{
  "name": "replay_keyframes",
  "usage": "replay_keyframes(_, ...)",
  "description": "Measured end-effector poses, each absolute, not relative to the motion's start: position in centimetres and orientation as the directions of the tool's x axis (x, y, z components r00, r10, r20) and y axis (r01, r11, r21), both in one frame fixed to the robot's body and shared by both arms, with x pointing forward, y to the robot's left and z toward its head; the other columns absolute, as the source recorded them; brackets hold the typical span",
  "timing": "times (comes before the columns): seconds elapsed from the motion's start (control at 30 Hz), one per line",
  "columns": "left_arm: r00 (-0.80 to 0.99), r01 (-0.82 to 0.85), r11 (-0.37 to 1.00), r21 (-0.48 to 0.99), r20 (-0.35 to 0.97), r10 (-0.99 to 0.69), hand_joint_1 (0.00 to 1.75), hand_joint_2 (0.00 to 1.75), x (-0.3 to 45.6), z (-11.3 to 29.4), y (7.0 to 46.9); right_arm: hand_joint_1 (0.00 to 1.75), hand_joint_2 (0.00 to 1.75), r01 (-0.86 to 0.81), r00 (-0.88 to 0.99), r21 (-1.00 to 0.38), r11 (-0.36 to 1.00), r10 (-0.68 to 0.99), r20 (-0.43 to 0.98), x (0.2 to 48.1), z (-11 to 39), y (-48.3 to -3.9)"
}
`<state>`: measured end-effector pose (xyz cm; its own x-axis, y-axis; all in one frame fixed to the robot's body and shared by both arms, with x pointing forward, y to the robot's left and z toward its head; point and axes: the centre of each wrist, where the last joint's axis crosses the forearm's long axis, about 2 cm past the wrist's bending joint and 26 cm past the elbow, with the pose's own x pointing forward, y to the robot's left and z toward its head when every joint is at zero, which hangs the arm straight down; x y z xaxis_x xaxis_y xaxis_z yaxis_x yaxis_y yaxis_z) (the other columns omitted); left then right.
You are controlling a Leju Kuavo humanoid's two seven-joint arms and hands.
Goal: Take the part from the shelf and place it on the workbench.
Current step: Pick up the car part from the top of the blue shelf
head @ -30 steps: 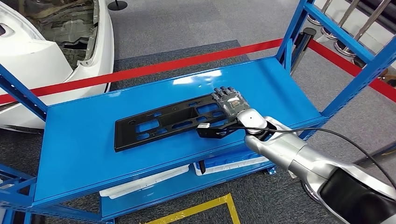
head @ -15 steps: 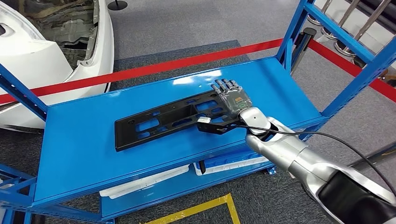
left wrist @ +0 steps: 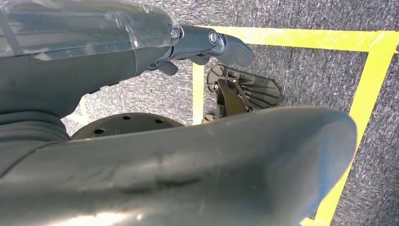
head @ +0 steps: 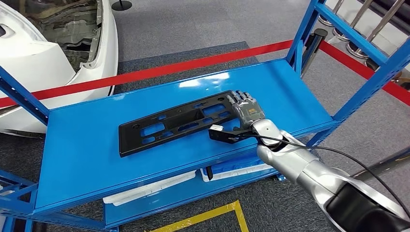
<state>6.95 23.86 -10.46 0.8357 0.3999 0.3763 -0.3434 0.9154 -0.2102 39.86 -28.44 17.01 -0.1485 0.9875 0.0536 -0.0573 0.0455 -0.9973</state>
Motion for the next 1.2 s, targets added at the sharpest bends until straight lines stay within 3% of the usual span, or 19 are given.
replay_keyframes(0.67,0.845,-0.307,0.933,-0.189,0.396,0.359,0.00,0.00,6.9,-10.6,24.8,0.00,1.75,-0.056,-0.108,-0.997,0.059,0.992,0.065,40.2,15.4,-30.3)
replay_keyframes(0.9,0.853,-0.285,0.942,-0.178,0.402,0.334,0.00,0.00,6.9,-10.6,25.2,0.10,1.75,-0.027,-0.104,-0.998,0.061,0.993,0.064,39.7,14.8,-30.6)
replay_keyframes(1.07,0.854,-0.282,0.943,-0.176,0.403,0.330,0.00,0.00,6.9,-10.6,25.3,0.55,1.75,-0.023,-0.104,-0.998,0.060,0.993,0.062,39.4,14.4,-30.7)
replay_keyframes(1.17,0.856,-0.272,0.946,-0.173,0.406,0.321,0.00,0.00,6.9,-10.6,25.4,1.53,1.75,-0.022,-0.105,-0.998,0.052,0.993,0.054,39.2,14.0,-30.7)
replay_keyframes(1.2,0.857,-0.266,0.948,-0.172,0.408,0.315,0.00,0.00,6.9,-10.6,25.4,1.75,1.75,-0.017,-0.106,-0.999,0.048,0.993,0.050,39.1,14.0,-30.7)
